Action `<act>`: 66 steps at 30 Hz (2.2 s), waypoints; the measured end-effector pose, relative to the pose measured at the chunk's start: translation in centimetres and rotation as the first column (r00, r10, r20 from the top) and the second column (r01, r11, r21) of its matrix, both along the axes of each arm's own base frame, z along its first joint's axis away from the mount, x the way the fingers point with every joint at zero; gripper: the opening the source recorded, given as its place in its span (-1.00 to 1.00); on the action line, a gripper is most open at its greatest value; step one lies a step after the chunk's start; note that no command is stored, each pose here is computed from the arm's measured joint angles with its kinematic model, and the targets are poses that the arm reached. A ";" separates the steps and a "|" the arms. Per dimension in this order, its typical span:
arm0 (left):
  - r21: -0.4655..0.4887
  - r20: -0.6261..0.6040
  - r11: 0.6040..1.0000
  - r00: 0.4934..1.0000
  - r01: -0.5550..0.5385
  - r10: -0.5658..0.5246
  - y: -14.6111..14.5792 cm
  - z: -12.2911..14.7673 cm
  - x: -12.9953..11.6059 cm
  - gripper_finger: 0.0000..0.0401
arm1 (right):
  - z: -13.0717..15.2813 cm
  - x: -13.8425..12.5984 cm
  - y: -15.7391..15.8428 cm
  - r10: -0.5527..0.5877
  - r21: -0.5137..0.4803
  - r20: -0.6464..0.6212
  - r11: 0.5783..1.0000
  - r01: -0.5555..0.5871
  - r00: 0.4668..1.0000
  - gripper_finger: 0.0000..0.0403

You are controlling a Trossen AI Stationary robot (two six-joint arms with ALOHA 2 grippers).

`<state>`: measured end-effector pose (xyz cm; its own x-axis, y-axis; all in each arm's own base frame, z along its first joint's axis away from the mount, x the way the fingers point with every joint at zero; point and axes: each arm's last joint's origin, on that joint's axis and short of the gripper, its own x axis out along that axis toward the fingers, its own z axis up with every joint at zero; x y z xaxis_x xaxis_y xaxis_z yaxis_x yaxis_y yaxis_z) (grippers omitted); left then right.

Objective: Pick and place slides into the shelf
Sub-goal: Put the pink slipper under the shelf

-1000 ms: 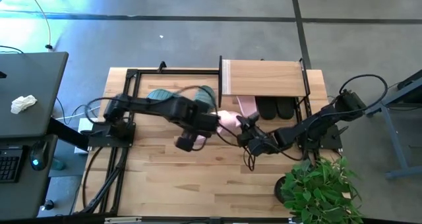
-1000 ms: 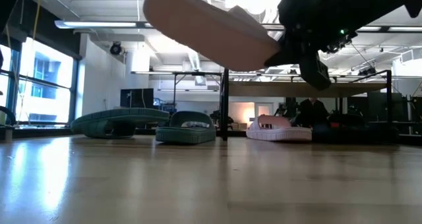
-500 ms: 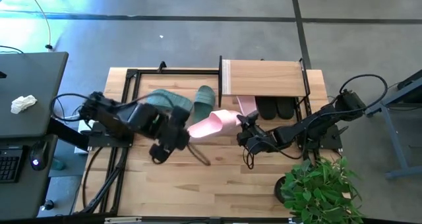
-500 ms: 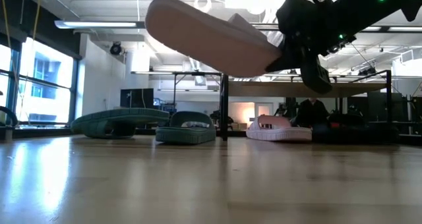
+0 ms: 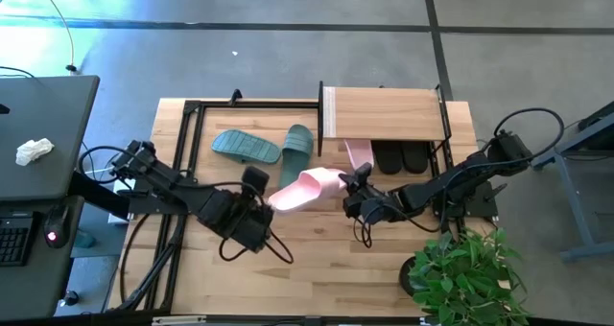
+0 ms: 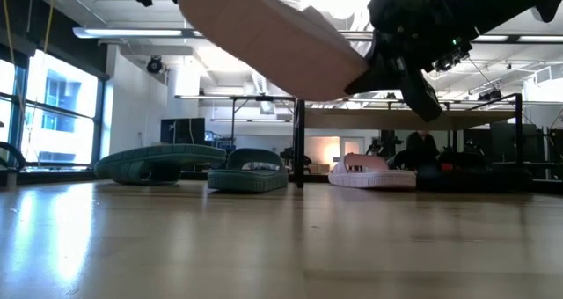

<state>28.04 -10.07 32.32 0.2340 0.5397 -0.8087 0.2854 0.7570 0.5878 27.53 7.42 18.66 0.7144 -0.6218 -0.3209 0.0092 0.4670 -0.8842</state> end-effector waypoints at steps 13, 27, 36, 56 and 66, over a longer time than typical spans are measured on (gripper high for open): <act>-0.040 0.153 0.998 0.987 0.052 -0.045 -0.6 0.0 1.8 0.44 | 0.1 0.1 0.1 0.012 0.014 0.012 1.000 -0.013 1.000 -0.94; -0.039 0.137 0.999 0.990 0.037 -0.032 -0.9 -1.9 2.3 0.27 | 0.1 0.1 0.1 0.011 0.016 0.016 1.000 -0.011 1.000 -0.95; 0.046 0.152 0.999 0.988 -0.004 -0.003 -0.6 -3.2 2.2 0.06 | 0.1 0.1 0.1 0.014 0.019 0.018 1.000 -0.015 1.000 -0.95; 0.269 0.332 0.963 0.940 -0.017 -0.076 -3.8 -4.4 -1.6 -0.09 | 0.5 0.4 0.2 0.042 0.026 0.045 0.999 -0.043 0.998 -0.95; 0.215 0.584 0.975 0.808 -0.060 -0.079 -3.0 -6.5 -7.0 -0.08 | 0.7 0.5 0.4 0.074 0.020 0.053 0.997 -0.075 0.996 -0.95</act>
<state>21.06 -13.02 25.84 0.6305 0.6767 -0.3802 -0.1593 0.5922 0.7899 28.05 7.79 19.36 0.7749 -0.5592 -0.2947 0.0195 0.4872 -0.8731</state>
